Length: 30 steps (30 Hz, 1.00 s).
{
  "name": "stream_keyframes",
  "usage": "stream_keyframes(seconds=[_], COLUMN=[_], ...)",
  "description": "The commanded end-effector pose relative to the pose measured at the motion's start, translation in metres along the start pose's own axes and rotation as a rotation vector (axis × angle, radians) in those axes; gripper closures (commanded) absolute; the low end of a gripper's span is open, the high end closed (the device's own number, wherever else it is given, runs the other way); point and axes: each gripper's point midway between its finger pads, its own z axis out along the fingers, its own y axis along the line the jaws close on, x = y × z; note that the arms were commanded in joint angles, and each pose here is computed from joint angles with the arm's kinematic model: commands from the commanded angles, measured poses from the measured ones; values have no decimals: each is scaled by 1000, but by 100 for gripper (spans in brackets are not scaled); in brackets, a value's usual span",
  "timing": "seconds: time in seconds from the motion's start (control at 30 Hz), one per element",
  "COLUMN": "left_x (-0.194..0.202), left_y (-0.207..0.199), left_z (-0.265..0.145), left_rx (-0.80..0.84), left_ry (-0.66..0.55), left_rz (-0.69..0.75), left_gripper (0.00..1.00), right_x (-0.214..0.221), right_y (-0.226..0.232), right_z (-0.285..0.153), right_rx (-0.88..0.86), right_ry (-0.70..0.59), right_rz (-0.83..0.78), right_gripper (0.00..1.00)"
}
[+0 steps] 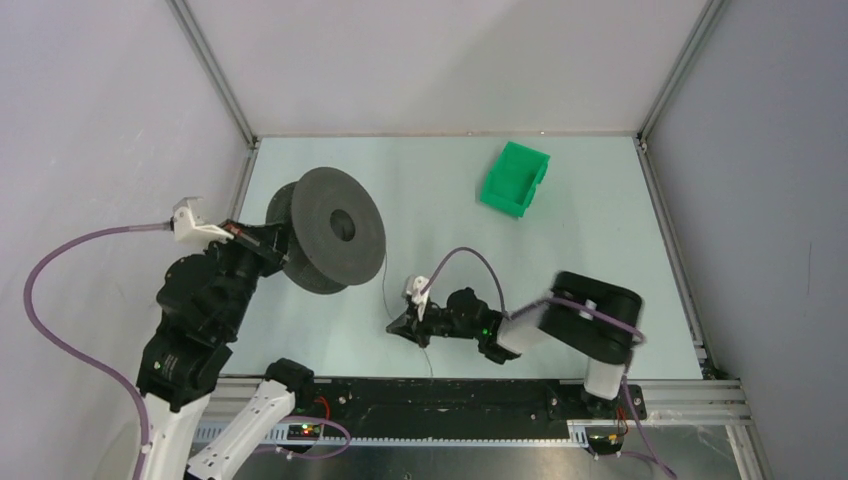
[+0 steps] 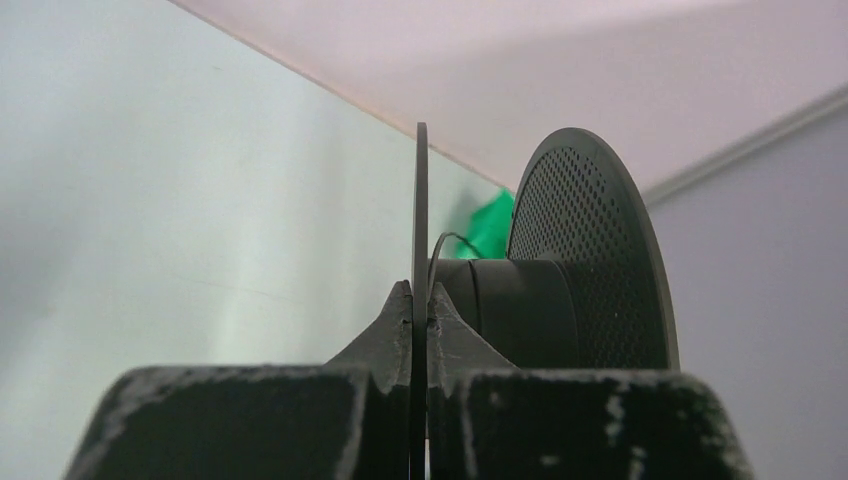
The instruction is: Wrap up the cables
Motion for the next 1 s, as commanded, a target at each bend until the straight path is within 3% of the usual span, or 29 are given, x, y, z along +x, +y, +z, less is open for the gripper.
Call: stream_keyframes(seconds=[0.0,0.2,0.47,0.67,0.97], left_x=[-24,10,64,104,147], left_y=[24,50,64,59,46], left_z=[27,51,58,55,43], left_rx=[-148,-216,-142,-1,207], left_ry=[-129,-9,169,313,474], left_rz=[161,339,491,558,662], left_gripper=[100,100,100,100,100], right_x=[-48,-113,-198,-253,-286], right_y=[26,64,94,80,17], right_z=[-10,-24,-31,-38,-41], right_rx=[135,144,63,20,35], right_ry=[42,104,15,-99,-116], right_rz=[-265,-446,-579,-610,-553], right_gripper=[100,100,100,100,100])
